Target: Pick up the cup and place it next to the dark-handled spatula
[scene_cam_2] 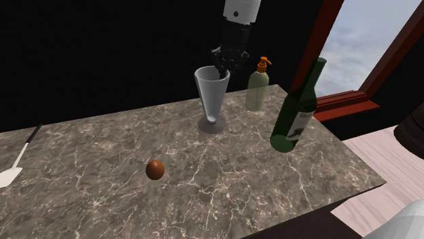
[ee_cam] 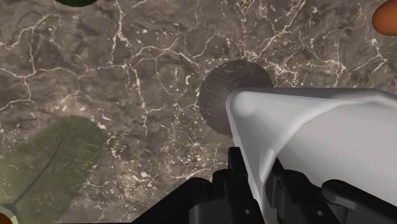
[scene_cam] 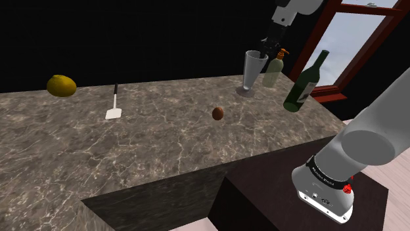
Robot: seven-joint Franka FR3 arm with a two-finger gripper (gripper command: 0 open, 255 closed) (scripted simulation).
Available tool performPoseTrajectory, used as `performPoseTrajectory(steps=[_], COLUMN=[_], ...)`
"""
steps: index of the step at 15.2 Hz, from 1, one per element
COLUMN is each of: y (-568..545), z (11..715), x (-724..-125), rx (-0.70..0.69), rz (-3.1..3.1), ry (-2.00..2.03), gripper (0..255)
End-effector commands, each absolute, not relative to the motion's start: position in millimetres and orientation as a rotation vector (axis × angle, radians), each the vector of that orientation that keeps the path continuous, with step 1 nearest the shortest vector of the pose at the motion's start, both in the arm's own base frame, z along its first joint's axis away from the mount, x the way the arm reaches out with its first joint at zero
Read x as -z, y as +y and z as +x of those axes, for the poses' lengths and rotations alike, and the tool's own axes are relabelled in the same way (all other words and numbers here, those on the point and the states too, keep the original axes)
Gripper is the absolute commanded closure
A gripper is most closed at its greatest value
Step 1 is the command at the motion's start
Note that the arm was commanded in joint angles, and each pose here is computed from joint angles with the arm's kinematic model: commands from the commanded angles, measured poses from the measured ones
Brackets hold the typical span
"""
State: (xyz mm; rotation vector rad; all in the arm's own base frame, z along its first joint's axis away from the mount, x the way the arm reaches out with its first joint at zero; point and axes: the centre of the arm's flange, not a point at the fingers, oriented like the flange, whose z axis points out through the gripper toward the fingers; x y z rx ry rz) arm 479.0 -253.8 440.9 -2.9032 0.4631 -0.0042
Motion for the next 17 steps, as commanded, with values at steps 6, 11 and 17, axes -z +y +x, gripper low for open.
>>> performPoseTrajectory(steps=[6, 11, 17], y=[-254.5, -254.5, -254.5], z=[478.7, 478.7, 478.7], x=[-477.5, -503.8, -535.5], rx=[0.005, 0.005, 0.005], rz=[-2.903, -2.903, -2.903], ry=[0.463, 0.463, 0.463], gripper=[255, 255, 255])
